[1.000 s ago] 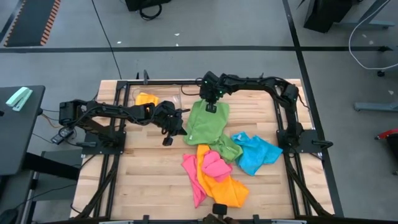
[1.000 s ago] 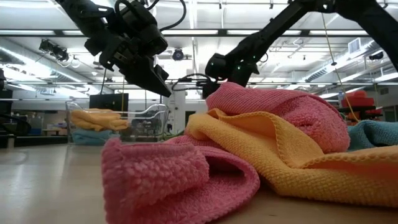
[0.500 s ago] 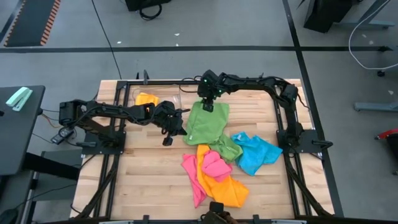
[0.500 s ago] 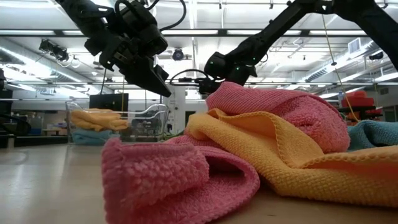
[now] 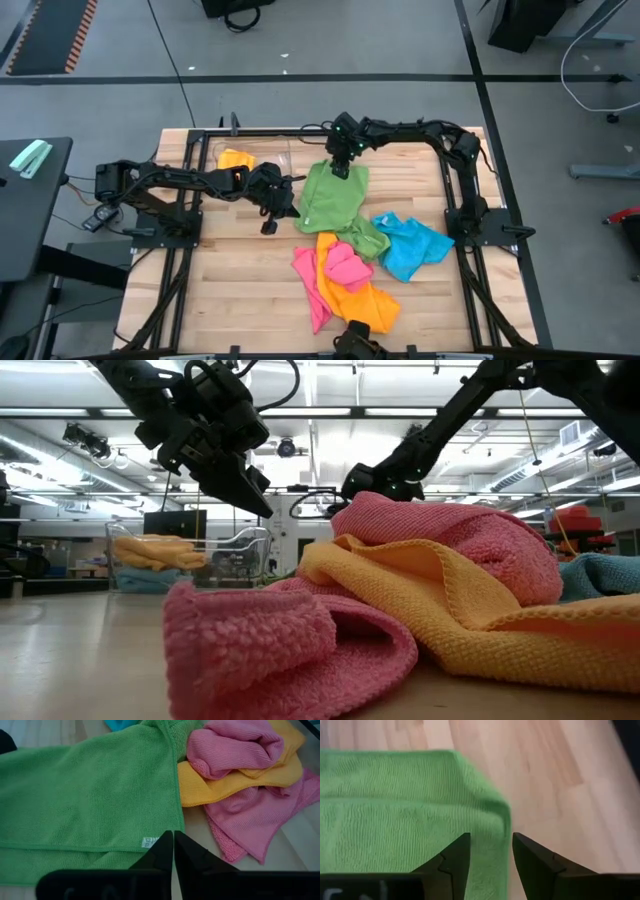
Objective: Fold microfiber towels
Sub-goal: Fold the left green microfiber towel
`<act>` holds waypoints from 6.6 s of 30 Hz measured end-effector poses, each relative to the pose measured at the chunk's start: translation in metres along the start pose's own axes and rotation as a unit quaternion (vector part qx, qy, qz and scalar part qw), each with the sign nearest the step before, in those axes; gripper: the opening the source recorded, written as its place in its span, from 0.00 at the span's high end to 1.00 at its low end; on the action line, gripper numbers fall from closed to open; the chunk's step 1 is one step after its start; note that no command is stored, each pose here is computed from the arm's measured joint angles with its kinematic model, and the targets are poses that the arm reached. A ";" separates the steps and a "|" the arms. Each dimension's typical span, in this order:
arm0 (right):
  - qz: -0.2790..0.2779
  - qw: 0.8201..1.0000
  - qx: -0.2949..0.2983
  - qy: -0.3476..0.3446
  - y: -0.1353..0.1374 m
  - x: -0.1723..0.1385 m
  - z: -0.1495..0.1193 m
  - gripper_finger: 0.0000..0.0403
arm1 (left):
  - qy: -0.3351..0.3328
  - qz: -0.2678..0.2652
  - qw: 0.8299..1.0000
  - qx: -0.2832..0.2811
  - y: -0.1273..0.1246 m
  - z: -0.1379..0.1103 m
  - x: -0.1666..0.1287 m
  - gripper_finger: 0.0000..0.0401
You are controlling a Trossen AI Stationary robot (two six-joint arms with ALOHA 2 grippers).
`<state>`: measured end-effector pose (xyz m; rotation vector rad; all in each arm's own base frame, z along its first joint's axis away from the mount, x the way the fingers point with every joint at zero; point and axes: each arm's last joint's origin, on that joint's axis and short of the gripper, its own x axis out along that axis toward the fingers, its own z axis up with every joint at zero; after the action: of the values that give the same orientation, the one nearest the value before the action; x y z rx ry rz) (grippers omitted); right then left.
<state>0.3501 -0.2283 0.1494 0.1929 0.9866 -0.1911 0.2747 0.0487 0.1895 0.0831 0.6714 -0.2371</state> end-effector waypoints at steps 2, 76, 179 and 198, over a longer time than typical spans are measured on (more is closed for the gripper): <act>0.000 1.000 0.002 -0.001 0.001 0.002 -0.002 0.62 | 0.000 0.000 1.000 0.000 0.000 0.000 0.000 0.93; 0.029 0.988 -0.107 -0.106 0.014 0.003 0.038 0.89 | -0.007 0.001 1.000 0.004 0.000 0.002 0.000 0.93; 0.037 0.994 -0.075 -0.067 0.033 -0.045 0.041 0.66 | 0.089 0.026 0.957 0.273 -0.037 -0.020 0.064 0.78; 0.037 0.994 -0.075 -0.067 0.033 -0.045 0.041 0.66 | 0.104 0.029 0.956 0.273 -0.037 -0.026 0.071 0.98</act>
<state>0.3670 -0.2035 0.2111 0.0785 0.8552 -0.0615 0.3041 0.0035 0.1249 0.6643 0.7963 -0.3550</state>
